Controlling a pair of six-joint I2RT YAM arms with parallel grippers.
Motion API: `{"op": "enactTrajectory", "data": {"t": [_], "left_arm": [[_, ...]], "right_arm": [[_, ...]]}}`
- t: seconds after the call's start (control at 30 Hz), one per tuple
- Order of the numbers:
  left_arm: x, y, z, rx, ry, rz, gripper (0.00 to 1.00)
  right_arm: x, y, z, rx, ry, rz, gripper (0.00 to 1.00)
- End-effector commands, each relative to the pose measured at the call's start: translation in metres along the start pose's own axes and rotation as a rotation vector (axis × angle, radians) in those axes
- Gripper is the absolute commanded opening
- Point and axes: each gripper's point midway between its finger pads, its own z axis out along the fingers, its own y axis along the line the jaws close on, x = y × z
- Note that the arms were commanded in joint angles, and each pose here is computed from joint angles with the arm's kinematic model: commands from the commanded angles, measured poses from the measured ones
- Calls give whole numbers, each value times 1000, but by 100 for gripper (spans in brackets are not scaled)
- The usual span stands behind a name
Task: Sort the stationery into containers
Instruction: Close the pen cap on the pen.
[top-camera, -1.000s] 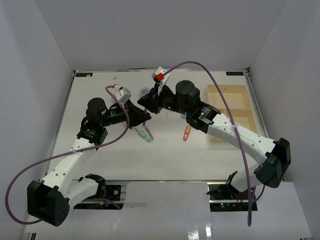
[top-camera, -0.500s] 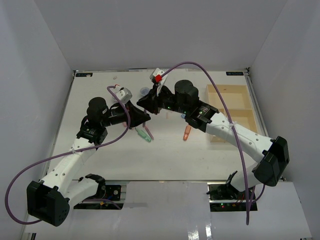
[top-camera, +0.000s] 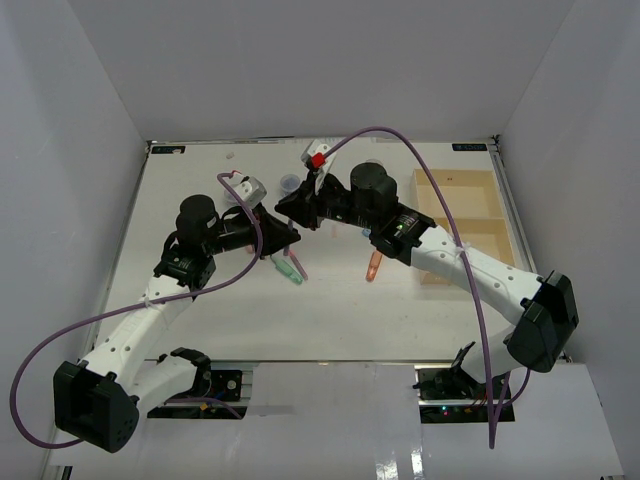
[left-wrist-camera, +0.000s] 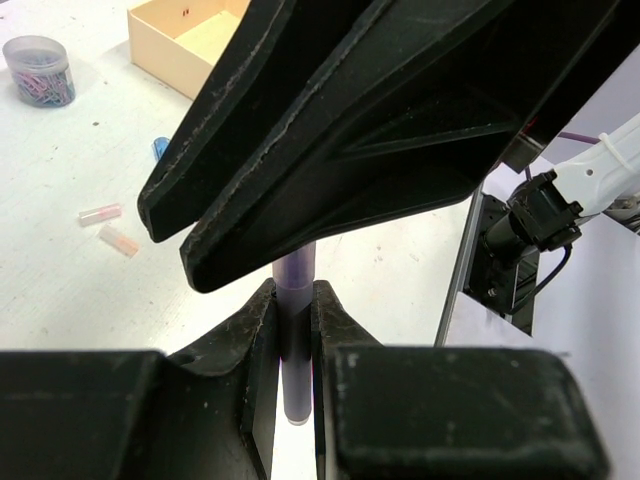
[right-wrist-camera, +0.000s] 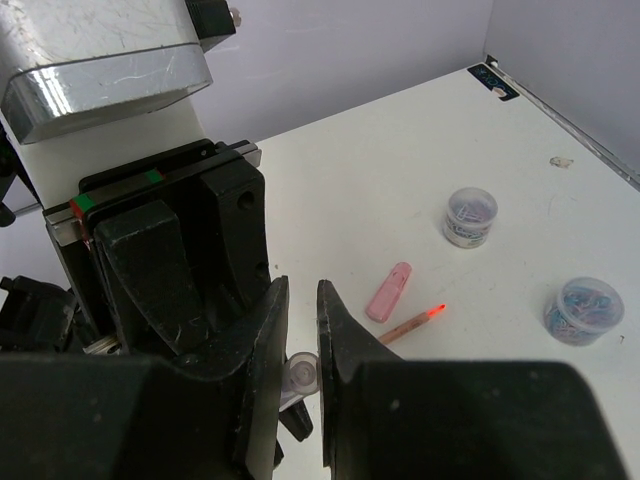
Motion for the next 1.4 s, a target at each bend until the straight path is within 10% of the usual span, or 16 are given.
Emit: {"op": "enactTrajectory", "data": {"t": [0.0,1.37], "left_arm": [[-196,-65,-52,-25,-582,519,0],[-74,-31,-16,76,-289,295,3]], "right_arm": [[224,48,-69,-113,776,330,8],[83,26,-33,14,359,230,8]]}}
